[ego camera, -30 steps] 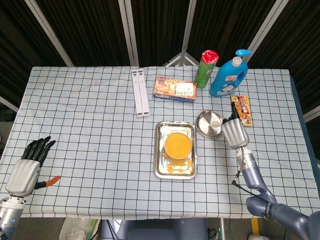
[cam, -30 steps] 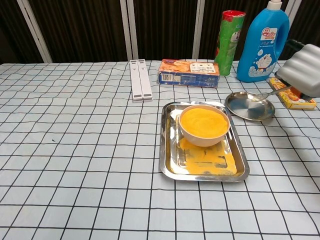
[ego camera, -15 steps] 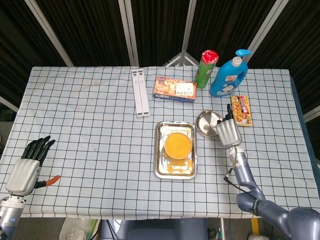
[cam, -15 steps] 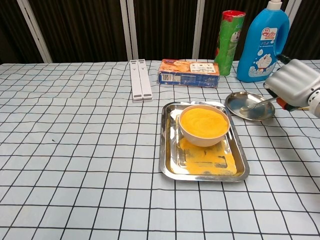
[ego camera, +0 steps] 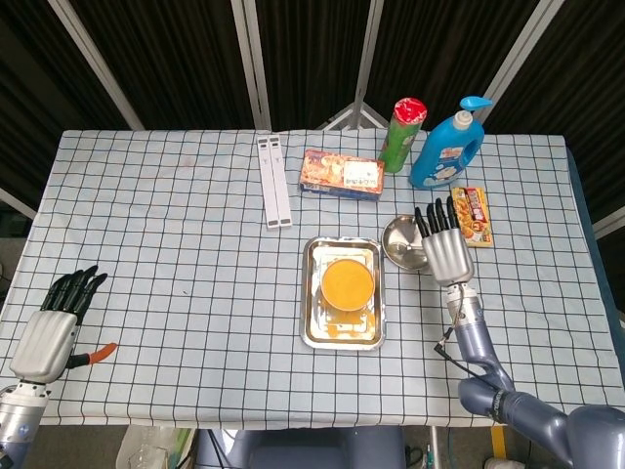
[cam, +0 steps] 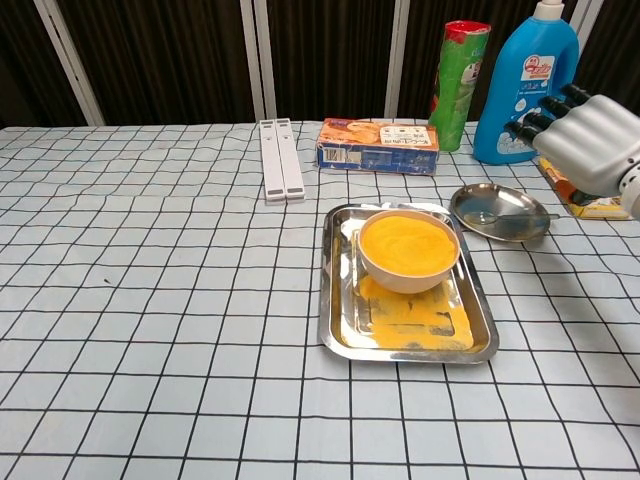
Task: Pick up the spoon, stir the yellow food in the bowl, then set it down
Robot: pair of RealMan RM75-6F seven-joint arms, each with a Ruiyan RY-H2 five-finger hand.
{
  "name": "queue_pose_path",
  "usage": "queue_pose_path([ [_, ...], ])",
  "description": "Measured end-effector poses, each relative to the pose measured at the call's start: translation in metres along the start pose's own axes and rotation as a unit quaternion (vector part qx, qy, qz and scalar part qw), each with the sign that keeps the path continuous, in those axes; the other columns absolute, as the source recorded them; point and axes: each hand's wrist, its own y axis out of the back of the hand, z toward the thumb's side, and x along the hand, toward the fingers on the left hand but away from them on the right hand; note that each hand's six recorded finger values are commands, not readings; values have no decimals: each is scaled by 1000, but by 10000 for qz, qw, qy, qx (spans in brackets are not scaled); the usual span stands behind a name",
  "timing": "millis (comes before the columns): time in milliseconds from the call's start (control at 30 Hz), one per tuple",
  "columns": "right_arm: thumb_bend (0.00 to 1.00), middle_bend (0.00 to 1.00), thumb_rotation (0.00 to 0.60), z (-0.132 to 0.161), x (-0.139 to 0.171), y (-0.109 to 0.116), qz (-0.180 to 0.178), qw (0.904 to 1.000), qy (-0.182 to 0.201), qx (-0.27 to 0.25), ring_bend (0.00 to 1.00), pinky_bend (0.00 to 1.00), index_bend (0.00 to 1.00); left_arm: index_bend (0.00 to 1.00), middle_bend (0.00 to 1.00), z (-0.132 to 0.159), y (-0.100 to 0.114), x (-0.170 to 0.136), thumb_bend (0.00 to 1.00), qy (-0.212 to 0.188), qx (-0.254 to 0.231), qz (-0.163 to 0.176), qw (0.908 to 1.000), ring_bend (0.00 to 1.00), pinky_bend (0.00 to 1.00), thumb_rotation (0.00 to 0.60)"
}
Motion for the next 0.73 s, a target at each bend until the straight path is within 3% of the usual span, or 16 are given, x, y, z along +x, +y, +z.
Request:
queue_pose_path([
  [167, 470, 92, 600, -12, 14, 8, -43, 9995, -68, -311, 3, 0, 0, 0, 0, -2, 2, -2, 0, 19, 13, 28, 10000, 0, 36, 600],
  [333, 459, 39, 600, -36, 48, 14, 82, 9954, -93, -947, 0, 0, 0, 0, 0, -4, 3, -5, 0, 34, 54, 28, 10000, 0, 36, 600],
  [600, 445, 20, 600, -100, 148, 5, 713, 9773, -239, -1980, 0, 0, 0, 0, 0, -7, 5, -7, 0, 105, 213, 92, 9997, 0, 36, 600],
  [733, 445, 21, 600, -113, 184, 5, 744, 9685, -277, -2362, 0, 0, 0, 0, 0, -7, 5, -7, 0, 122, 292, 142, 9994, 0, 35, 600],
])
